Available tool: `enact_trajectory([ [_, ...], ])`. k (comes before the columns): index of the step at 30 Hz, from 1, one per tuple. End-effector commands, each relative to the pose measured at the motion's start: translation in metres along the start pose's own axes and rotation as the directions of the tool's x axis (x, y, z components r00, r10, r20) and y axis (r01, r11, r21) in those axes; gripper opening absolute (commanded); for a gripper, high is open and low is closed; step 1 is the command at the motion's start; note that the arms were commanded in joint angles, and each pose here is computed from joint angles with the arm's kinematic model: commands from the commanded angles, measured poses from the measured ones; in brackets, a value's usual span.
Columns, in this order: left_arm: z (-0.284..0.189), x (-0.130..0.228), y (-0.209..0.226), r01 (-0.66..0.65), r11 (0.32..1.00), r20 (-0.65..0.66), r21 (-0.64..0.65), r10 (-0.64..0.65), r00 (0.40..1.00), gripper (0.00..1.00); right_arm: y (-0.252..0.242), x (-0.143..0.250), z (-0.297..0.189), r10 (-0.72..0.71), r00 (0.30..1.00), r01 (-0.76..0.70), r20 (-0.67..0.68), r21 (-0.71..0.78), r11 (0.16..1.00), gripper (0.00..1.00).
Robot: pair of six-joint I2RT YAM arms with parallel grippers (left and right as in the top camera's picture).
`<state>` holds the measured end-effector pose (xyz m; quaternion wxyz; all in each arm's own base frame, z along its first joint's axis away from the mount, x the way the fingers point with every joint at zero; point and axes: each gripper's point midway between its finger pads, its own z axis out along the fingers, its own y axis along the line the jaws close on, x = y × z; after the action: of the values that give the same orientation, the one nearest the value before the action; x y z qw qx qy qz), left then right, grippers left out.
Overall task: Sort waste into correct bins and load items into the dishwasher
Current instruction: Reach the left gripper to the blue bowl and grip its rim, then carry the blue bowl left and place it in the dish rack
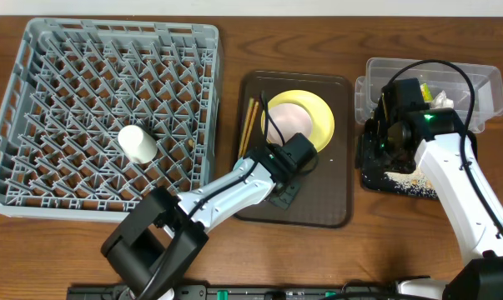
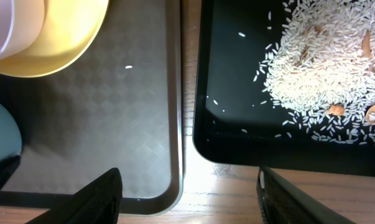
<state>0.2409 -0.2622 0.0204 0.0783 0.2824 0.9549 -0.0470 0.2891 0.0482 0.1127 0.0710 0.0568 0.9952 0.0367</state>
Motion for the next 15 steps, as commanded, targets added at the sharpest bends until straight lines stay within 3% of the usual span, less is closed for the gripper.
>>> enact_trajectory([
  [1, -0.014, -0.005, -0.005, 0.009, 1.000, 0.028, 0.024, -0.009, 1.000, 0.06, -0.004, -0.004, -0.002, 0.025, 1.000, -0.025, 0.012, 0.013, 1.000, 0.68],
  [7, -0.054, -0.017, -0.007, 0.002, 0.999, 0.138, 0.052, -0.009, 0.990, 0.06, -0.004, -0.004, -0.002, 0.025, 1.000, -0.025, 0.012, 0.013, 1.000, 0.68],
  [11, -0.102, -0.037, -0.002, -0.004, 0.995, 0.260, 0.103, -0.023, 0.965, 0.06, -0.005, -0.004, -0.002, 0.013, 1.000, -0.013, 0.012, 0.013, 1.000, 0.67],
  [15, -0.162, -0.063, 0.024, 0.047, 0.981, 0.369, 0.186, -0.115, 0.922, 0.06, -0.004, -0.004, -0.002, 0.010, 1.000, -0.010, 0.012, 0.013, 1.000, 0.67],
])
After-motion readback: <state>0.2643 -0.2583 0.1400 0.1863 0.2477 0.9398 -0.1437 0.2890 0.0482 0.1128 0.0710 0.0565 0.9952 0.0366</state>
